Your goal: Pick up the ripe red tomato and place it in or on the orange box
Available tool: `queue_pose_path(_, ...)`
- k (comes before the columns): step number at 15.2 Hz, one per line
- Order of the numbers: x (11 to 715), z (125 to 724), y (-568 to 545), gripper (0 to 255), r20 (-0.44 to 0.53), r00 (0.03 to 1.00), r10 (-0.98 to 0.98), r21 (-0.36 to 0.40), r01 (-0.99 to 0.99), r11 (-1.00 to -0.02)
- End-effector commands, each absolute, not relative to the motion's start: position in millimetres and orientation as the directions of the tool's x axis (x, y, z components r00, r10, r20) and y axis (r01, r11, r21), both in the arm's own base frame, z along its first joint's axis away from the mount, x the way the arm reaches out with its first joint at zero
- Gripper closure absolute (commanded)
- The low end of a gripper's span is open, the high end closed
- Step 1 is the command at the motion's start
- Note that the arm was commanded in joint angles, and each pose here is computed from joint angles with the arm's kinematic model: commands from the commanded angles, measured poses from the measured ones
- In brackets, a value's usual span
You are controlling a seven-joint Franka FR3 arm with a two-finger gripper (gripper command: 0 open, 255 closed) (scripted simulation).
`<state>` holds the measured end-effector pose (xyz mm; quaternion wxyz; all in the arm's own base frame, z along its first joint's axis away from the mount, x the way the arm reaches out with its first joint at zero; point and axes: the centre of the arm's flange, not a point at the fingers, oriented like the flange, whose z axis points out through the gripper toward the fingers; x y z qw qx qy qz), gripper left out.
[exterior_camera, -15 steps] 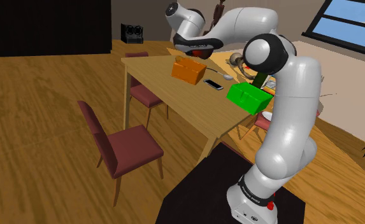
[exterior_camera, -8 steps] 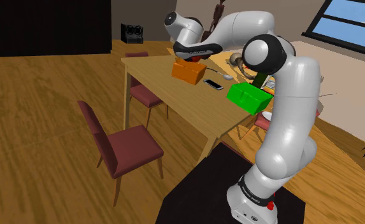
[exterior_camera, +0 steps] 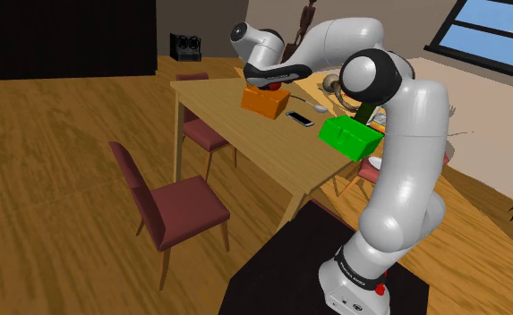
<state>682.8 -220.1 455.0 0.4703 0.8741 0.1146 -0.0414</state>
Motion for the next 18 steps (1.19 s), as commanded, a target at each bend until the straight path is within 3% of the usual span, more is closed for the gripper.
queue_pose_path(1, 683, 455, -220, 255, -0.18, 0.97, 0.161, 0.813, 0.239, -0.531)
queue_pose_path(2, 683, 455, -220, 255, -0.18, 0.97, 0.161, 0.813, 0.239, -0.531)
queue_pose_path(3, 683, 455, -220, 0, -0.18, 0.97, 0.161, 0.813, 0.239, -0.531)
queue_pose_path(18, 681, 483, -179, 0, -0.18, 0.97, 0.161, 0.813, 0.239, -0.531)
